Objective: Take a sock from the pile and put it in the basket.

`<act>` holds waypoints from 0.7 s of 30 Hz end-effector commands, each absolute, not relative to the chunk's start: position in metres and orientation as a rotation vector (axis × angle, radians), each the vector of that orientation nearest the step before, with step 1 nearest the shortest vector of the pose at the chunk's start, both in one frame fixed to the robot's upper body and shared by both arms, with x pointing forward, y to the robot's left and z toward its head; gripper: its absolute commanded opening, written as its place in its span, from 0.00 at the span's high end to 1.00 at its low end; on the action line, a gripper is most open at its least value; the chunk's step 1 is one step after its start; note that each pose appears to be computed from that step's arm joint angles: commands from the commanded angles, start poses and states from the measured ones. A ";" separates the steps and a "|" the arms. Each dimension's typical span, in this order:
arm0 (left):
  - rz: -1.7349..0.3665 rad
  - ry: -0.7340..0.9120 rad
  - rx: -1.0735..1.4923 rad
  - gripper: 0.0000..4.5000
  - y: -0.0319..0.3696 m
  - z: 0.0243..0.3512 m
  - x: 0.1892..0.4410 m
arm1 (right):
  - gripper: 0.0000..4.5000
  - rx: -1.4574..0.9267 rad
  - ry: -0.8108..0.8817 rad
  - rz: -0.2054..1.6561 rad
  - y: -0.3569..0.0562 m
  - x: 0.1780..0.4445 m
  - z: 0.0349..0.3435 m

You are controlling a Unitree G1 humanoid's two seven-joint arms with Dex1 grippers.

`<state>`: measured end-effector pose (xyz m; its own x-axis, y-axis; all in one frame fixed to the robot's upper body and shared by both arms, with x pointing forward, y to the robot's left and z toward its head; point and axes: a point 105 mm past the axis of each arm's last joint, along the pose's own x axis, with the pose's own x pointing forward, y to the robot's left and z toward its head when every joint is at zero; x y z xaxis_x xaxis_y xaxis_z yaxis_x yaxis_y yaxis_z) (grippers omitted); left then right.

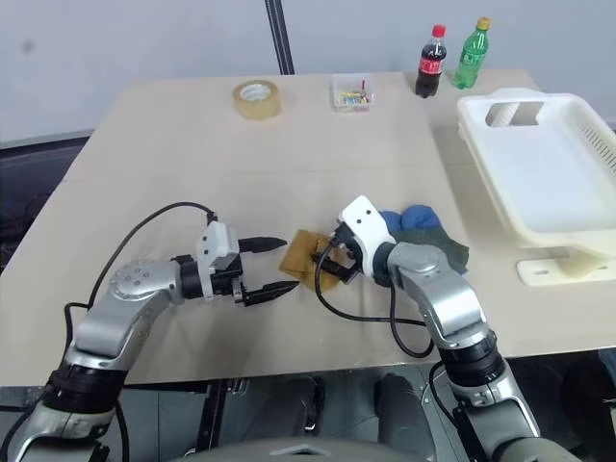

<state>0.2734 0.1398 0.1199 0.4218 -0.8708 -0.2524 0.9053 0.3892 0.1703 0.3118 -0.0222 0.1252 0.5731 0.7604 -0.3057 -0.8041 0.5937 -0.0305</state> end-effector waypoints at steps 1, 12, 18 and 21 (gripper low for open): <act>-1.104 0.104 0.336 0.00 0.149 0.128 0.264 | 0.02 -0.163 0.263 0.924 -0.015 0.318 0.127; -1.032 0.111 0.327 0.00 0.164 0.128 0.250 | 0.02 -0.253 0.390 1.030 -0.012 0.299 0.086; -1.026 0.095 0.304 0.00 0.170 0.135 0.243 | 0.40 -0.287 0.401 1.089 -0.003 0.300 0.070; -1.023 0.094 0.300 0.00 0.176 0.140 0.239 | 0.67 -0.288 0.382 1.106 -0.003 0.301 0.072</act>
